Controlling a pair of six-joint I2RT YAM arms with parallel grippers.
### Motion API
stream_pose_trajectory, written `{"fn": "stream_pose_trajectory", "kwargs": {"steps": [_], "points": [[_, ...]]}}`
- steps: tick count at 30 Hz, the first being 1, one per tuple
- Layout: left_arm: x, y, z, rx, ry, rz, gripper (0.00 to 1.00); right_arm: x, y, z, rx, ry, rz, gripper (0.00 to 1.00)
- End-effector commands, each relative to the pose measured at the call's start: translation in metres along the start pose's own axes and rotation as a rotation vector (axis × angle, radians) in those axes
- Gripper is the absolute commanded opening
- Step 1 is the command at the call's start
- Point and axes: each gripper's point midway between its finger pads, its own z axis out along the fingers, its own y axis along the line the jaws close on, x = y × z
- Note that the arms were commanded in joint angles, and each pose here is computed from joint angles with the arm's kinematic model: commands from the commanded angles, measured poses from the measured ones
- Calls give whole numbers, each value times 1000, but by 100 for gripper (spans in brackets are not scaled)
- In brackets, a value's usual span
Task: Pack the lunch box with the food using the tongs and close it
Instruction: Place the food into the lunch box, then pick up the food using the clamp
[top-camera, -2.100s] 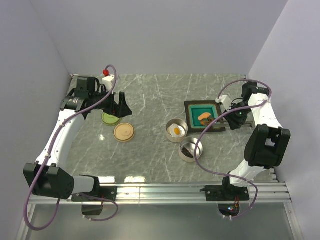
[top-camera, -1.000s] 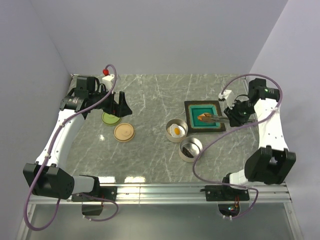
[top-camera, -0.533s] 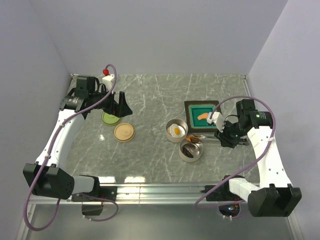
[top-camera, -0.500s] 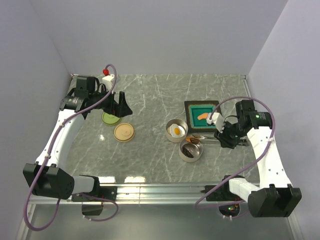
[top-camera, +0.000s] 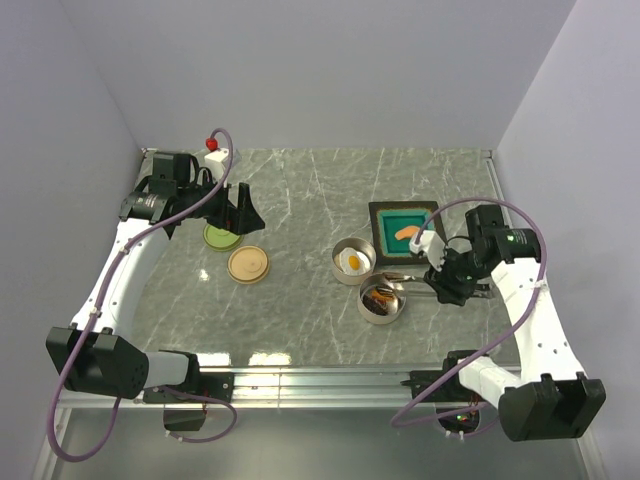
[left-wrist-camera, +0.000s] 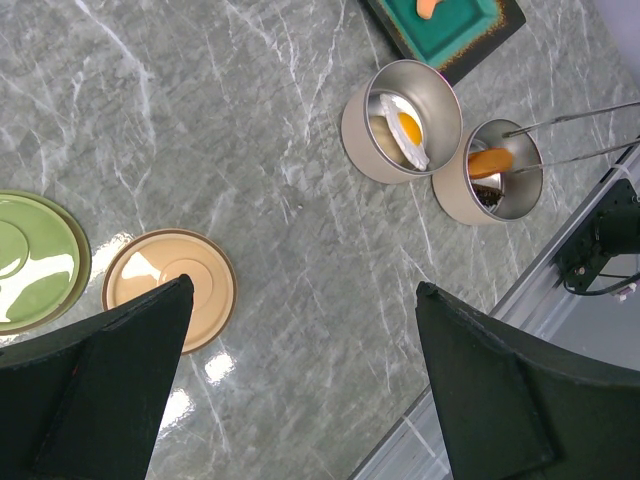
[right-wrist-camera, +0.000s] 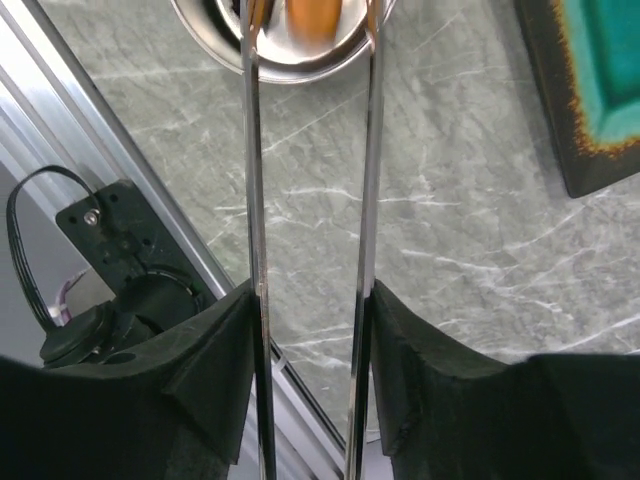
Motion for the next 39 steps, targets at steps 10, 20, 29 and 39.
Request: {"fn": "stream_pose_trajectory", "kwargs": {"steps": [10,20,29,39], "points": [[-21,-8,-11,8,-70,53,100,-57,-53,-28,69,-190,274,53],[-16,-7,-6,18,-65,47,99,-21,-119,-30,143,-143,547,51],[-13,-4,0,29,-56,41,99,9,-165,-35,381,-12,249,55],[-12,-1,3,28,-46,37,100,6,-181,-8,371,57,47,57]]}}
